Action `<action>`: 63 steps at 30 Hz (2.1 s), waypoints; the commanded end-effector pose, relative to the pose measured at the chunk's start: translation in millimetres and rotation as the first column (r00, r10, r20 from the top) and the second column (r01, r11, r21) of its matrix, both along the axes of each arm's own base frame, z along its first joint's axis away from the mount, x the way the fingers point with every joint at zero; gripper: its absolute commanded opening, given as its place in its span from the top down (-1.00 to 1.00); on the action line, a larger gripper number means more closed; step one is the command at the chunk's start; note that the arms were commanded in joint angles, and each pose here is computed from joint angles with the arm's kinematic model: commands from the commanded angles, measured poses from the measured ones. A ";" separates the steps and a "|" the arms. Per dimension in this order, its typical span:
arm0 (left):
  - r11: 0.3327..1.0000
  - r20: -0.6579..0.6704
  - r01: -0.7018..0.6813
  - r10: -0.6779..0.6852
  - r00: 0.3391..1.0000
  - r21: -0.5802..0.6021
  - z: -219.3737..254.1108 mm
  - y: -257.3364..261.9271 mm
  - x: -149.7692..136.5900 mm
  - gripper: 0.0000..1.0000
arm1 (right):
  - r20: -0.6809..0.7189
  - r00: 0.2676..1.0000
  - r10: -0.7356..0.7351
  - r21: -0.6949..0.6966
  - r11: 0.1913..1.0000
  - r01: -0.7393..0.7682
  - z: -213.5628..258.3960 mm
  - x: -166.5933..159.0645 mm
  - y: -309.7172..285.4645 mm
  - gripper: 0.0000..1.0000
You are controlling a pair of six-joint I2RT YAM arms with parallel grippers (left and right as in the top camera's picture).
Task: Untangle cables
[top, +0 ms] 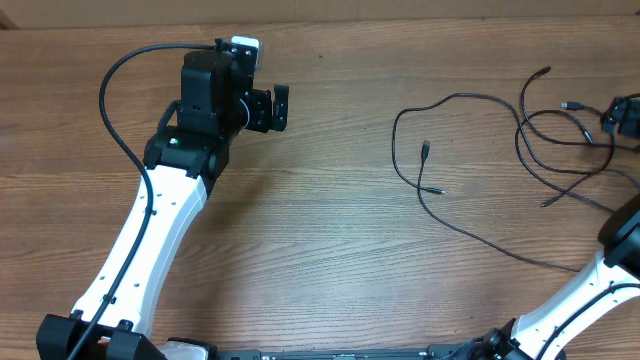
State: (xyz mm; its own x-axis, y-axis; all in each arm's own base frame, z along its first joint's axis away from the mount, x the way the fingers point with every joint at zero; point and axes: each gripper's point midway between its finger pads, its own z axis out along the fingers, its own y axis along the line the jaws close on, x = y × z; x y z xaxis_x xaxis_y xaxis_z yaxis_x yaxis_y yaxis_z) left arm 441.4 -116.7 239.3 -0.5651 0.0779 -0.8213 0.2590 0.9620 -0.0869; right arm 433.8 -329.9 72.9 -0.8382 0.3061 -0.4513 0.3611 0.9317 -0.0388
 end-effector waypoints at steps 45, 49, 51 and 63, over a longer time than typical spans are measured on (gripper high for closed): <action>0.999 0.026 -0.035 0.035 0.999 -0.007 5.9 2.0 5.1 -0.99 | -0.032 0.996 0.082 0.000 0.997 -0.082 -65.2 26.4 6.8 -0.94; 0.999 0.026 -0.035 0.035 0.999 -0.007 6.0 2.0 5.2 -0.99 | -0.011 0.996 0.090 0.006 0.996 -0.090 -64.0 30.1 8.0 -0.76; 0.999 0.026 -0.035 0.035 0.999 -0.007 6.0 2.0 5.2 -0.99 | -0.007 0.996 0.093 0.013 0.996 -0.093 -64.5 30.5 9.3 -0.67; 0.999 0.026 -0.037 0.037 0.999 -0.004 5.9 2.7 5.3 -0.99 | -0.020 0.997 0.068 0.039 0.997 -0.067 -73.6 25.1 13.3 0.21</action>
State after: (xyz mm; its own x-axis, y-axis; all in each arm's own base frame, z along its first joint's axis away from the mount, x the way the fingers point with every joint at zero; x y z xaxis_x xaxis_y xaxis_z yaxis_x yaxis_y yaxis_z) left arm 445.4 -113.7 243.6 -0.5469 0.0724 -0.8340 0.2425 0.9672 -0.0751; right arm 462.1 -318.3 11.1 -0.8684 0.2335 -0.4374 0.2752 0.9608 -0.0334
